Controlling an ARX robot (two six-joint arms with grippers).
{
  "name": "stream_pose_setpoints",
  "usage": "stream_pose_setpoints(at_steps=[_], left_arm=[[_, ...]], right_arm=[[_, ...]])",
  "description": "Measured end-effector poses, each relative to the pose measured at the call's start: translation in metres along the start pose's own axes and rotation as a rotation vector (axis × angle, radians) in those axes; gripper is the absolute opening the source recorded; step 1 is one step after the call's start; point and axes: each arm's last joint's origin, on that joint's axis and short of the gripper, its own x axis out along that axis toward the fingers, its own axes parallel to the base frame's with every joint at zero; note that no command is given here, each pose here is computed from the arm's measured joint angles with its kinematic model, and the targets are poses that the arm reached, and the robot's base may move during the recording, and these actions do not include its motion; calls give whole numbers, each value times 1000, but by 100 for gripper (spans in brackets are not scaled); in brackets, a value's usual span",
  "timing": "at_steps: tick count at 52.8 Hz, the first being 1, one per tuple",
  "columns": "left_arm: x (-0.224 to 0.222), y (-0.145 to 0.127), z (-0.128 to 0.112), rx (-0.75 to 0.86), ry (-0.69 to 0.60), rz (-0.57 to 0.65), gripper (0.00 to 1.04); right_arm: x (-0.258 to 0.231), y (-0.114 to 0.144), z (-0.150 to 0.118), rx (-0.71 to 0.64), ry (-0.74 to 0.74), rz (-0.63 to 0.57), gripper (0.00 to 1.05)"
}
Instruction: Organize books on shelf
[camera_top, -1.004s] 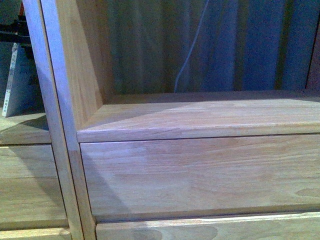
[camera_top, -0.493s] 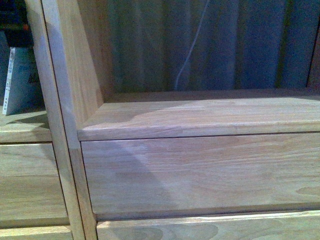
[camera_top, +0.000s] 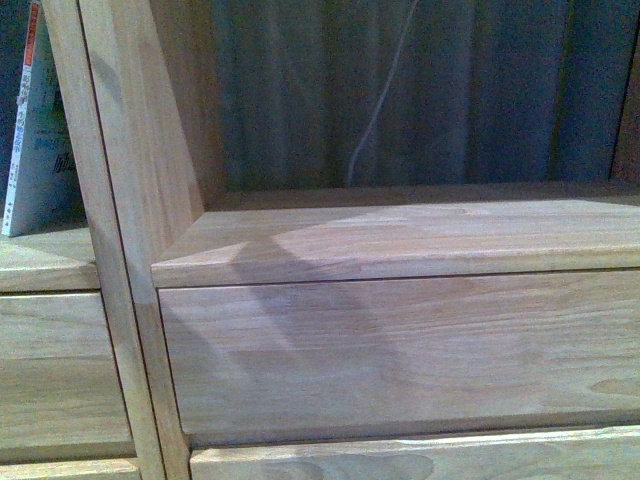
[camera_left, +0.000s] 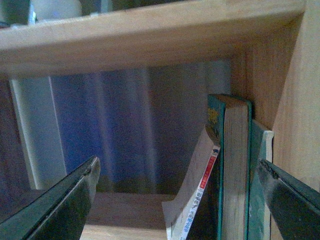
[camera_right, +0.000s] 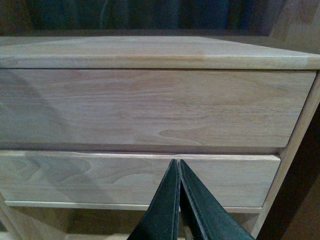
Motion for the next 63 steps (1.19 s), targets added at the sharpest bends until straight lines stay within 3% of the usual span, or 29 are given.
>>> stream_pose_setpoints(at_steps=[21, 26, 30, 36, 49, 54, 57, 63], left_arm=[[-50, 5, 6, 43, 4, 82, 97], [-51, 6, 7, 36, 2, 73, 97], [-52, 7, 4, 13, 138, -84, 86], [-71, 12, -22, -41, 334, -173, 68], [-100, 19, -70, -99, 391, -165, 32], [-112, 22, -86, -108, 389, -162, 13], [-118, 26, -95, -119, 392, -185, 3], [-128, 33, -110, -112, 397, -152, 3]], right_arm=[[0, 0, 0, 0, 0, 0, 3], [0, 0, 0, -2, 0, 0, 17], [0, 0, 0, -2, 0, 0, 29], [0, 0, 0, -2, 0, 0, 47], [0, 0, 0, -2, 0, 0, 82], [0, 0, 0, -2, 0, 0, 98], [0, 0, 0, -2, 0, 0, 98], [0, 0, 0, -2, 0, 0, 98]])
